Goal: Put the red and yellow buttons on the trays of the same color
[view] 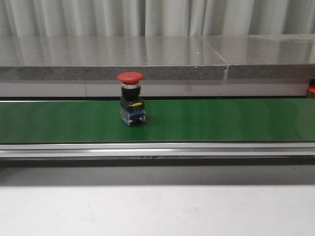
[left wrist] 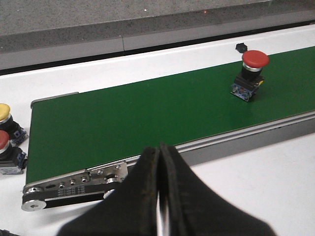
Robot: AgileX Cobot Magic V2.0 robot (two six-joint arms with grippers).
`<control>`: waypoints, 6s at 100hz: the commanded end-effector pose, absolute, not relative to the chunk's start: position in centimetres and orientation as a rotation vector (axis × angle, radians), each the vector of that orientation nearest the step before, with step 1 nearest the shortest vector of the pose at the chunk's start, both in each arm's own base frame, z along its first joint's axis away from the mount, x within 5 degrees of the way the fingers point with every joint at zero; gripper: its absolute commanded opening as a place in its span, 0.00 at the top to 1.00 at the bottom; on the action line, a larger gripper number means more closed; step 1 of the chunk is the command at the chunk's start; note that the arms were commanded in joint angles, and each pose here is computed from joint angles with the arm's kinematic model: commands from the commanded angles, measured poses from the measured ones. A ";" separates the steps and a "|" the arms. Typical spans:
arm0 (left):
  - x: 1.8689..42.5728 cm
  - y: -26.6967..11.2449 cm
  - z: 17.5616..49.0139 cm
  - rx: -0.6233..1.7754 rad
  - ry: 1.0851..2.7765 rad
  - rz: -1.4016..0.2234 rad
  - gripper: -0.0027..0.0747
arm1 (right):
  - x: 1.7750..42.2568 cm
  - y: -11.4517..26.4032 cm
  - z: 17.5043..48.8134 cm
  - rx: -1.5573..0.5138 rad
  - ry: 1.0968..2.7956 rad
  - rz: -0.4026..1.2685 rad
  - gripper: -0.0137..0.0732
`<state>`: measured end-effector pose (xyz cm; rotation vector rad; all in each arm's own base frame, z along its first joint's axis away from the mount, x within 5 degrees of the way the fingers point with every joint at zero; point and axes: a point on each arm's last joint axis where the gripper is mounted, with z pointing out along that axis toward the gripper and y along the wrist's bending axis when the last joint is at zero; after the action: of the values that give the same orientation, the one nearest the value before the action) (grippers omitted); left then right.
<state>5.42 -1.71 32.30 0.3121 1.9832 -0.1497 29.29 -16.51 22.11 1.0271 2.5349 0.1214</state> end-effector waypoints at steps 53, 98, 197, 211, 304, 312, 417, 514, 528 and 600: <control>5.6 -1.8 33.7 0.288 1.890 -0.178 0.99 | 26.9 -14.9 30.3 0.852 2.333 -0.002 0.20; 5.6 -1.8 33.7 0.288 1.890 -0.178 0.99 | 24.9 -4.9 36.8 0.364 2.264 0.030 0.20; 5.6 -1.8 33.7 0.288 1.890 -0.178 0.99 | 27.4 13.1 34.3 -0.661 2.503 0.268 0.19; 5.6 -1.8 33.7 0.288 1.890 -0.178 0.99 | 29.1 14.9 34.0 -0.746 2.480 0.306 0.19; 5.6 -1.8 33.7 0.288 1.890 -0.178 0.99 | 33.6 14.8 33.0 -0.628 2.424 0.266 0.70; 5.6 -1.8 33.7 0.288 1.890 -0.178 0.99 | 33.5 13.0 34.3 -0.542 2.403 0.259 0.70; 5.6 -1.8 33.7 0.288 1.890 -0.178 0.99 | 34.4 -13.8 33.7 0.609 2.315 0.001 0.70; 5.6 -1.8 33.7 0.288 1.890 -0.178 0.99 | 42.5 -17.0 25.4 0.751 2.349 0.120 0.54; 5.6 -1.8 33.7 0.288 1.890 -0.178 0.99 | 42.5 -17.0 25.5 0.749 2.343 0.117 0.24; 5.6 -1.8 33.7 0.288 1.890 -0.178 0.99 | 40.1 -10.2 32.8 0.240 2.345 -0.197 0.21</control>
<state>5.42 -1.71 32.30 0.3121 1.9832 -0.1497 41.29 -11.81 28.32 0.3472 2.4679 -0.1309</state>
